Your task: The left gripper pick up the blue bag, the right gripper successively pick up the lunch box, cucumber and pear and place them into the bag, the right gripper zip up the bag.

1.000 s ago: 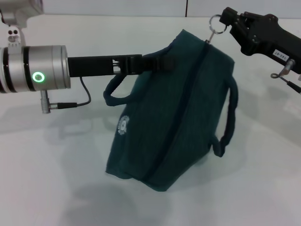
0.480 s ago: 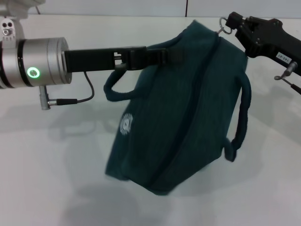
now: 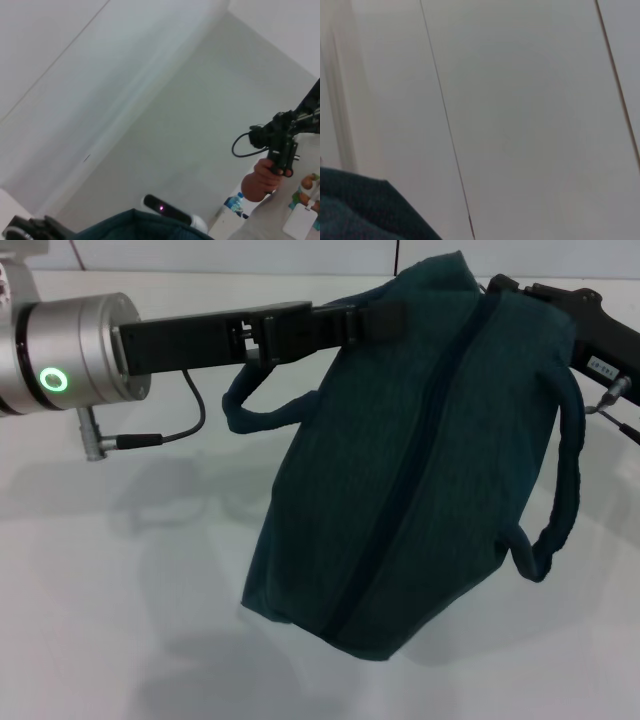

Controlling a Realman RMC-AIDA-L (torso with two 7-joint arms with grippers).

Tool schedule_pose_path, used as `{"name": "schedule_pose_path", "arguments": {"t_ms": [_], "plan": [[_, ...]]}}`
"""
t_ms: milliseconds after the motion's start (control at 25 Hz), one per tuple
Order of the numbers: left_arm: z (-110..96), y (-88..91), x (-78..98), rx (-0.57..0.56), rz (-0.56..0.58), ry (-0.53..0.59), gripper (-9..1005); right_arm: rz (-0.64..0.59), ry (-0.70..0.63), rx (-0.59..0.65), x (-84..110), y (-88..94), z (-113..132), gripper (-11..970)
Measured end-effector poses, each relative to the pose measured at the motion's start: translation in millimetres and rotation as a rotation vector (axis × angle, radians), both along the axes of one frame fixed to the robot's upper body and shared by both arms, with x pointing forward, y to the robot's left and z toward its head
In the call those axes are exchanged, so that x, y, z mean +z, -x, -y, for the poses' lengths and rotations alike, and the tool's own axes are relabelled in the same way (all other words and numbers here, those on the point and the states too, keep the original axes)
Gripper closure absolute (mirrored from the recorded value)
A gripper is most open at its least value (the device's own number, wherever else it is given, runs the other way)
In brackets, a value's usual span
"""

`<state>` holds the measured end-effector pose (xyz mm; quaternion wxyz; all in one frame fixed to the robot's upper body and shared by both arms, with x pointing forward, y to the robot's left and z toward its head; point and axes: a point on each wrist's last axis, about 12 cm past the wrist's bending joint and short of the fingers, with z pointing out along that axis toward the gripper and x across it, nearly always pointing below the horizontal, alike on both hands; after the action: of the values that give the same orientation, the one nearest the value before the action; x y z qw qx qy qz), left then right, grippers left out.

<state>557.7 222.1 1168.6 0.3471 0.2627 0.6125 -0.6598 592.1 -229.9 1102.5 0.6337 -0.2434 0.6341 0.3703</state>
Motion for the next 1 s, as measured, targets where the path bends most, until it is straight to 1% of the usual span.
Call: {"name": "schedule_pose_path", "arguments": {"t_ms": [160, 360, 520, 640, 720, 760, 1000], "plan": [[0, -1.9, -1.0, 0.023, -0.005, 0.005, 941, -0.002, -0.011, -0.007, -0.8, 0.9, -1, 898], [2, -5.4, -4.8, 0.062, -0.015, -0.008, 941, 0.009, -0.028, -0.006, -0.8, 5.4, 3, 879], [3, -7.5, -5.7, 0.078, -0.001, -0.016, 941, 0.026, -0.028, 0.008, 0.1, 8.1, 6, 863], [4, -10.0, -8.4, 0.102, -0.005, -0.033, 941, 0.021, -0.028, 0.002, -2.3, 11.3, 10, 852], [6, -12.4, -9.7, 0.113, -0.008, -0.047, 941, 0.013, -0.025, -0.014, -5.1, 14.5, 17, 797], [8, -13.9, -10.3, 0.119, -0.009, -0.056, 942, 0.008, -0.026, -0.033, -7.2, 17.5, 25, 770], [27, -23.4, -18.1, 0.13, -0.022, -0.126, 942, 0.009, -0.071, -0.161, -14.6, 41.4, 73, 771]]}}
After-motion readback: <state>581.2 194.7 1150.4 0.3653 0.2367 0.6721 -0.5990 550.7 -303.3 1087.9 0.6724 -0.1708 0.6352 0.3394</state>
